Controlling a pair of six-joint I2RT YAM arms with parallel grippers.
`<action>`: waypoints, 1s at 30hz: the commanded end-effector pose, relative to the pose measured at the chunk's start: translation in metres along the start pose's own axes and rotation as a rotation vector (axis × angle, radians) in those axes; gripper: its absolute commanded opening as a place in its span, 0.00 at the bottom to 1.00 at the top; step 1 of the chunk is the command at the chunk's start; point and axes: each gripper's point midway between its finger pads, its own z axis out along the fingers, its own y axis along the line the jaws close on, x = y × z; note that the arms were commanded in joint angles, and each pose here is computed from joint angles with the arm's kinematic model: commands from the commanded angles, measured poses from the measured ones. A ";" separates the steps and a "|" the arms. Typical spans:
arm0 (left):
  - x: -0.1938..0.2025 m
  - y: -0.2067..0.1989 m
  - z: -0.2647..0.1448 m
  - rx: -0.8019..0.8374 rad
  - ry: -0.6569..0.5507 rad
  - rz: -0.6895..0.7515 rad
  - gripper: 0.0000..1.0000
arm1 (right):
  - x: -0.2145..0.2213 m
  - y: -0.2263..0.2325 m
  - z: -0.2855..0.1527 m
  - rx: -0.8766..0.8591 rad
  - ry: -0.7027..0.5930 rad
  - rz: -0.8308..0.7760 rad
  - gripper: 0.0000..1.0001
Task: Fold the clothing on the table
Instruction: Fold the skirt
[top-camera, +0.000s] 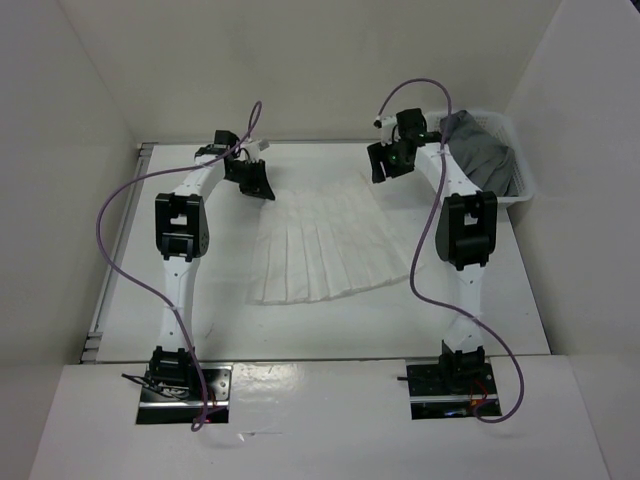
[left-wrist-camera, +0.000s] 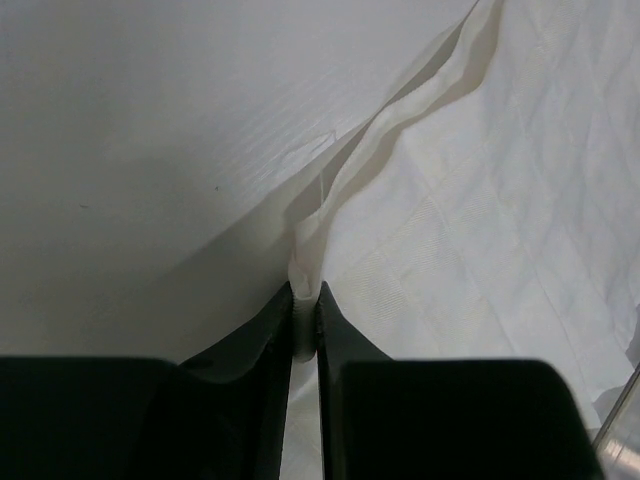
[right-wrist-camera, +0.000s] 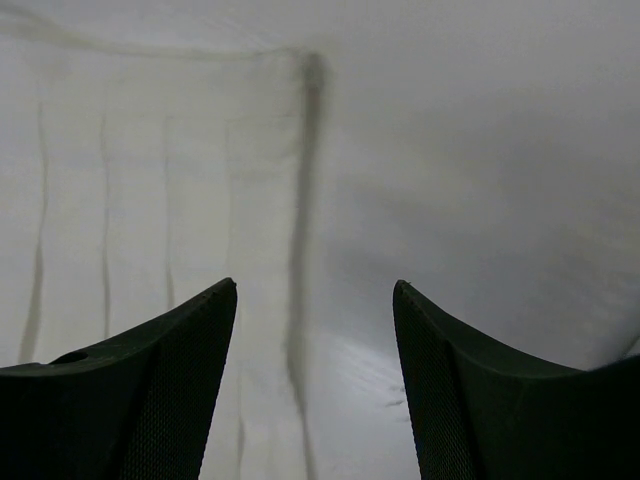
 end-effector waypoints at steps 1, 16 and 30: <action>0.008 0.000 0.005 -0.023 0.036 0.004 0.19 | -0.017 -0.022 0.027 -0.088 -0.058 0.069 0.69; 0.032 0.025 -0.028 -0.130 0.068 -0.010 0.80 | -0.033 -0.017 0.058 -0.251 -0.092 0.066 0.68; 0.048 0.038 -0.011 -0.032 0.084 -0.086 0.81 | -0.024 -0.005 0.072 -0.279 -0.063 0.064 0.68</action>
